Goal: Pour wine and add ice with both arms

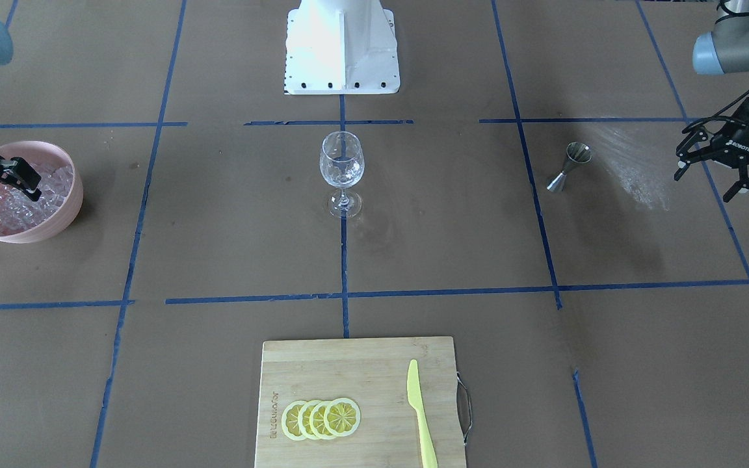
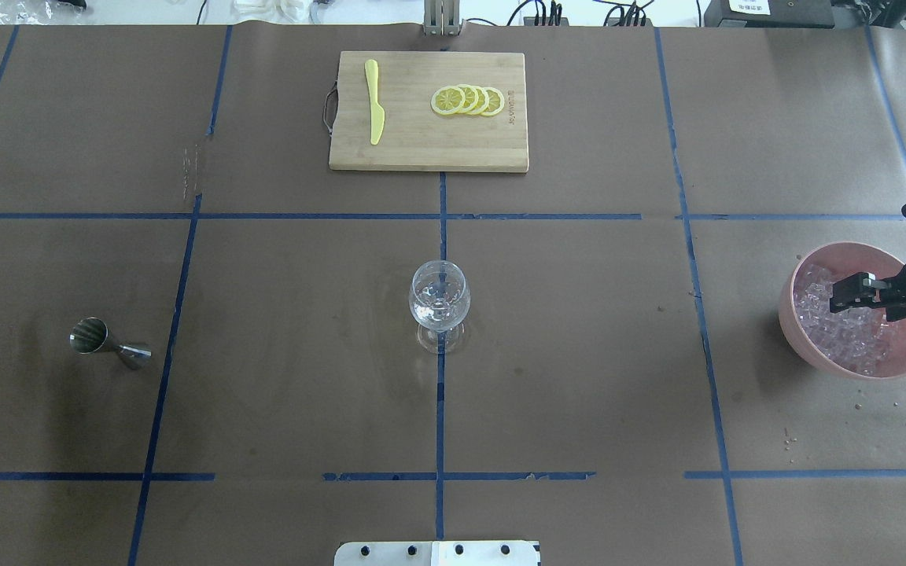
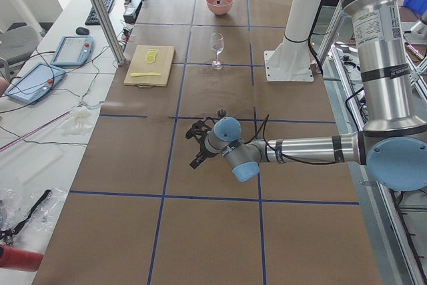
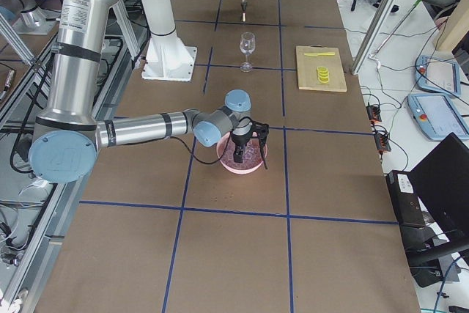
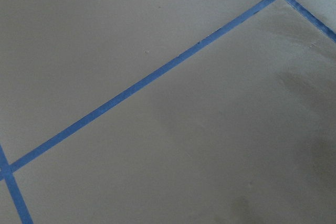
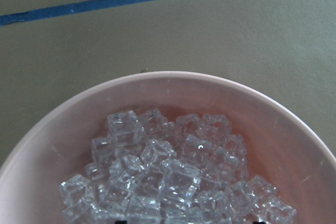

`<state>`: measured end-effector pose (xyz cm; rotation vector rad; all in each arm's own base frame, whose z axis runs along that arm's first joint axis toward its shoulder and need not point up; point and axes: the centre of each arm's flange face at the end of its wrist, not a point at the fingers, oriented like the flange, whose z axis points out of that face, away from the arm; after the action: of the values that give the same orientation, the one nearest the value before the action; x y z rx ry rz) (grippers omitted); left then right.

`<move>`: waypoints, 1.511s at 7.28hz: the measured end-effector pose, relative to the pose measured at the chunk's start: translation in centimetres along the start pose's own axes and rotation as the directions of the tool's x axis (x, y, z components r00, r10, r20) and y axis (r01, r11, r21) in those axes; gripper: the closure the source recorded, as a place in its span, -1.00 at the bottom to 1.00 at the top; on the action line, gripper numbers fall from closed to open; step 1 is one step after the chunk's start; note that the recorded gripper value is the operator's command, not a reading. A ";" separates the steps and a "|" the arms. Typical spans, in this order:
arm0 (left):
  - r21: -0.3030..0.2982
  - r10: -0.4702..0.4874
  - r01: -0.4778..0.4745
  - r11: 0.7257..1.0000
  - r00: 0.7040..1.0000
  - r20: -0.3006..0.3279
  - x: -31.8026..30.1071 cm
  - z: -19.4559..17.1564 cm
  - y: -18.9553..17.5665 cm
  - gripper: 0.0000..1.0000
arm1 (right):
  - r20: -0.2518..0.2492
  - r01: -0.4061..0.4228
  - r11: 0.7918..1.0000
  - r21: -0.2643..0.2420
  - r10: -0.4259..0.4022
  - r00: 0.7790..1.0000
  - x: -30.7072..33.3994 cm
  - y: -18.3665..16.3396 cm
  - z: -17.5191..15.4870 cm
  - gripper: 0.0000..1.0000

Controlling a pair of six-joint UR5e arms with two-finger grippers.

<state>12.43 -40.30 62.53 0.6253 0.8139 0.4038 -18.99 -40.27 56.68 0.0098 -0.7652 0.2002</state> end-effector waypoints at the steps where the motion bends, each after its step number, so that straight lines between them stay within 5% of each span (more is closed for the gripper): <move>1: 0.004 -0.009 0.009 1.000 1.000 0.001 0.0 -0.1 0.0 -1.00 | 0.007 -0.001 1.000 0.002 0.001 1.000 -0.3 0.1 -0.2 1.00; 5: 0.010 -0.019 0.019 1.000 1.000 0.004 0.0 -0.3 -0.1 -1.00 | 0.036 0.017 1.000 0.009 -0.017 0.999 -1.0 0.8 -2.0 1.00; 8: 0.006 -0.026 0.026 1.000 1.000 0.008 -0.1 -0.7 0.6 -1.00 | 0.167 0.014 0.997 0.070 -0.025 0.986 -7.3 0.5 -8.4 1.00; 11: 0.007 -0.090 0.090 0.996 0.996 0.011 -0.2 -0.5 0.6 -1.00 | 0.292 -0.149 0.988 0.038 0.132 0.947 -23.9 -1.6 -13.4 1.00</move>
<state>11.81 -39.79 62.74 0.5940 0.8295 0.3158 -26.32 -44.93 30.64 0.0422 -1.0532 0.3634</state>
